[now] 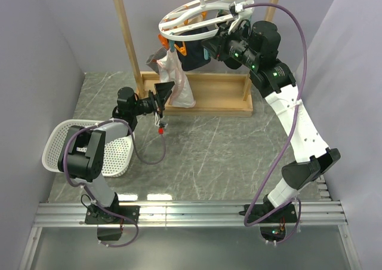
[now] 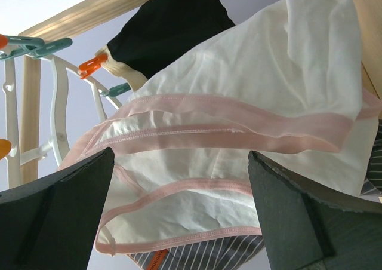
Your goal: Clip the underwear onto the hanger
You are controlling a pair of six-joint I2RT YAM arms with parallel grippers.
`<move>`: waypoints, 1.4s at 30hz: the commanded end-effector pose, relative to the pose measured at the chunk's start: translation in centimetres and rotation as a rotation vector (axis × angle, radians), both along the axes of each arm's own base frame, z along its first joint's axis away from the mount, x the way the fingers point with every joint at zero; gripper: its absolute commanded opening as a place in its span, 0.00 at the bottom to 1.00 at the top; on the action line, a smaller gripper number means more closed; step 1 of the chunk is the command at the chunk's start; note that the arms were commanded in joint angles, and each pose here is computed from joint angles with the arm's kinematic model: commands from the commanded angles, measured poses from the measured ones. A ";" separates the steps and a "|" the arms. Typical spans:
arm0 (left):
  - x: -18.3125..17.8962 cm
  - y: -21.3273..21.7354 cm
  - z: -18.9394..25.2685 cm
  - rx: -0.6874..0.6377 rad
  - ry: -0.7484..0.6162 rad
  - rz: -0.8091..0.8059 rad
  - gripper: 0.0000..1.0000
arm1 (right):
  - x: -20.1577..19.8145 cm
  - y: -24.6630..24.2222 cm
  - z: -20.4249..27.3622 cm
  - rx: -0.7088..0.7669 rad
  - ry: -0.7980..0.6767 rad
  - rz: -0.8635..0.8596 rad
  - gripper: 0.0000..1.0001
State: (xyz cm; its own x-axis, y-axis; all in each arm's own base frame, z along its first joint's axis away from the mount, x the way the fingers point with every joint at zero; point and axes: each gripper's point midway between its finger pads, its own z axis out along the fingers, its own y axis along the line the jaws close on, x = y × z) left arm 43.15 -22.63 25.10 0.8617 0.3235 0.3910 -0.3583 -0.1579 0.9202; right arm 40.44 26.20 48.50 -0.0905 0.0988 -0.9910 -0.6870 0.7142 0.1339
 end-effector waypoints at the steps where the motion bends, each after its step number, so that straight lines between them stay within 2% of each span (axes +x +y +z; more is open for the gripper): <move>1: -0.4 -0.2 1.7 0.012 -0.102 -0.034 0.99 | -1.2 0.4 1.4 0.015 -0.020 0.057 0.00; 7: -0.3 -0.6 1.7 0.004 -0.142 -0.055 0.99 | -1.3 0.4 1.3 0.011 -0.020 0.057 0.00; 19: -2.2 -2.4 3.4 -0.042 -0.108 -0.115 0.99 | -1.0 0.7 1.1 0.013 -0.008 0.064 0.00; 35: -2.3 -3.7 1.2 0.108 -0.077 -0.180 0.99 | -0.9 0.9 0.5 0.004 0.009 0.071 0.00; 42: -3.1 -4.5 1.2 0.122 -0.079 -0.202 0.99 | -0.9 1.0 0.3 0.002 0.016 0.077 0.00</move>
State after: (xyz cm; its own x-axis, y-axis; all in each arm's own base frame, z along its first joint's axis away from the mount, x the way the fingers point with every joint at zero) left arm 41.97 -26.00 22.30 0.9599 0.2019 0.1944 -0.1580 -0.1830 0.9703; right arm 40.53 26.45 48.08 -0.1147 0.0983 -0.9885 -0.6951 0.7030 0.1505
